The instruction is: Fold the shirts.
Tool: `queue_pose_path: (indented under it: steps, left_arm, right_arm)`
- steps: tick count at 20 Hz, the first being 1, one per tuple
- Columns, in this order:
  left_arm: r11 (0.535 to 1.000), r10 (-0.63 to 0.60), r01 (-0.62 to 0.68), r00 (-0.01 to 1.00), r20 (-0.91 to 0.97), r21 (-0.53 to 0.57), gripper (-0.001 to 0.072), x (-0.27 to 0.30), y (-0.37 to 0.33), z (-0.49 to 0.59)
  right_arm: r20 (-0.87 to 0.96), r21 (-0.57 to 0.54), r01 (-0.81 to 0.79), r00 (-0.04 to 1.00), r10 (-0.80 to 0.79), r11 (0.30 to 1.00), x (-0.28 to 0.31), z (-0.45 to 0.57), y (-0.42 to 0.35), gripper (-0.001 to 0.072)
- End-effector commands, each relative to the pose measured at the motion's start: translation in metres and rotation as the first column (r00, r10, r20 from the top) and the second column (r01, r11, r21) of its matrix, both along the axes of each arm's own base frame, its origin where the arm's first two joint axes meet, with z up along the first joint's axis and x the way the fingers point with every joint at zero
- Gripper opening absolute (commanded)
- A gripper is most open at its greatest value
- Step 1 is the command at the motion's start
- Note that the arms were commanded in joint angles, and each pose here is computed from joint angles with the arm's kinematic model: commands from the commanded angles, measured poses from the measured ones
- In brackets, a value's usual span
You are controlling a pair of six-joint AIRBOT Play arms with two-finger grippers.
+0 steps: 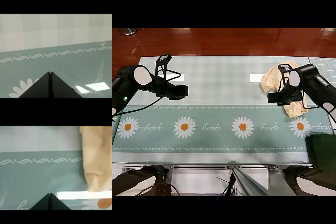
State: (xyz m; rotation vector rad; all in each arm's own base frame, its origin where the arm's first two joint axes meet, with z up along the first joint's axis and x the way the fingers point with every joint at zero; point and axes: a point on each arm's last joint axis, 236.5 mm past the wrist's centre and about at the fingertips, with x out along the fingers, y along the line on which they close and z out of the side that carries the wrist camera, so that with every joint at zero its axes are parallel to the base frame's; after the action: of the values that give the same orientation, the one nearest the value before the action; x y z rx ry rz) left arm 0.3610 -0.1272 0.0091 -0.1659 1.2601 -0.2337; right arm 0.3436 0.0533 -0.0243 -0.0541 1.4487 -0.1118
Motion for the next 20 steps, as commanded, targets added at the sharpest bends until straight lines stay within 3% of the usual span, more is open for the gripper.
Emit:
queue_pose_path:
  steps: [1,14,20]
  left_arm:
    - [1.000,0.000,0.000,1.000,0.000,0.000,0.0026,0.000,0.000,0.000]
    - [1.000,0.000,0.000,1.000,0.000,0.000,0.0026,0.000,0.000,0.000]
    - [1.000,0.025,-0.023,0.995,0.098,-0.019,0.0027,0.023,-0.002,0.008]
  right_arm:
    - [0.000,0.000,-0.001,1.000,0.001,1.000,0.000,0.000,0.000,0.0017]
    - [0.011,0.004,-0.002,1.000,0.002,1.000,0.003,0.000,0.001,0.0017]
    - [0.260,0.040,-0.053,0.965,0.041,0.998,0.060,0.014,0.014,0.0017]
